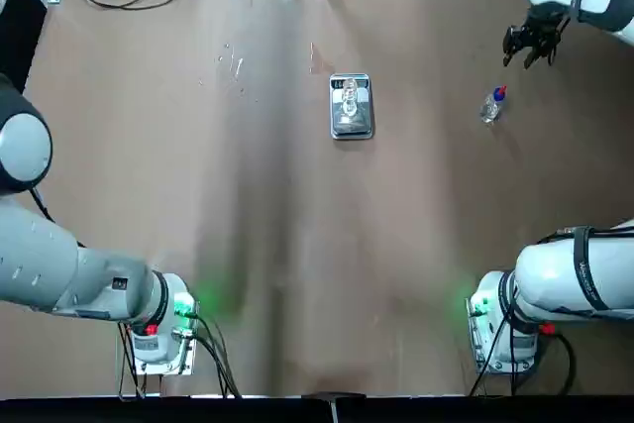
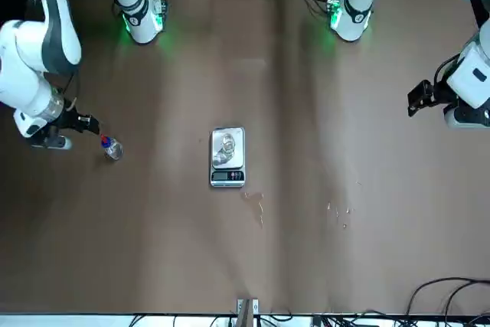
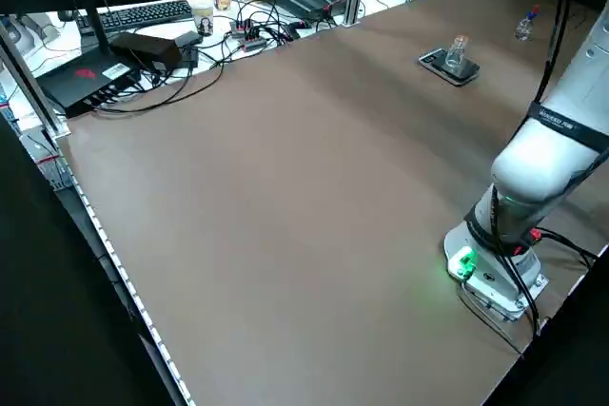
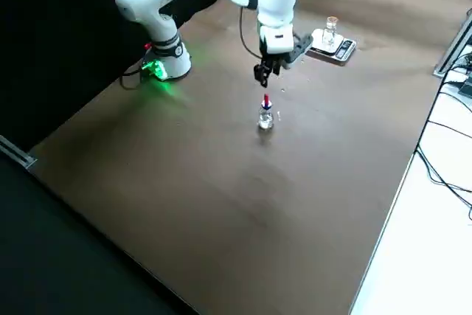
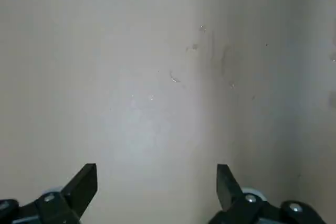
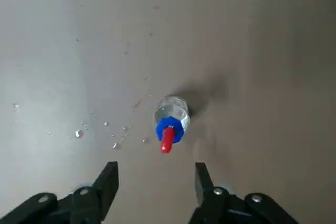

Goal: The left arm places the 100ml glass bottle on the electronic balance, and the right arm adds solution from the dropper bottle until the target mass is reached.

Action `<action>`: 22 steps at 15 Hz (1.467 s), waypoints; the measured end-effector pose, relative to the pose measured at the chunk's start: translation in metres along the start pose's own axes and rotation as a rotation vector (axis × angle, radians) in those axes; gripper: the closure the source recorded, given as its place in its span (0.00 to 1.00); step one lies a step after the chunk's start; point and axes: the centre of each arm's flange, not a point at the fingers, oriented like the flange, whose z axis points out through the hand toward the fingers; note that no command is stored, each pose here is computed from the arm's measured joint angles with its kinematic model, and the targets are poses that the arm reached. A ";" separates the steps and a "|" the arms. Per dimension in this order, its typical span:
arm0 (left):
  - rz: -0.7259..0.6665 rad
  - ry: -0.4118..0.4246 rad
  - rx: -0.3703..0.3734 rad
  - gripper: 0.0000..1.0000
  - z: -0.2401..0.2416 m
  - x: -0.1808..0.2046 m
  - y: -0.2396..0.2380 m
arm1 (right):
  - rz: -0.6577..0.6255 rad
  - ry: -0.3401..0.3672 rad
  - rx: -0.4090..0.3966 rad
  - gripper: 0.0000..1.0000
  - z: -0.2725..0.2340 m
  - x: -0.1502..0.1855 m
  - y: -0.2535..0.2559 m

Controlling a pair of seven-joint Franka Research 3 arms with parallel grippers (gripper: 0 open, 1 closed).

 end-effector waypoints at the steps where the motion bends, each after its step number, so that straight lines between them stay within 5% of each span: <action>1: 0.002 -0.005 0.000 0.00 0.002 -0.001 0.000 | 0.004 0.003 0.000 0.36 0.012 -0.002 0.002; 10: 0.036 -0.036 -0.003 0.00 0.018 0.001 0.020 | 0.005 0.011 -0.002 0.41 0.077 0.001 0.004; 22: 0.054 -0.065 -0.003 0.00 0.038 0.010 0.023 | 0.009 0.006 -0.002 0.52 0.083 0.001 0.007</action>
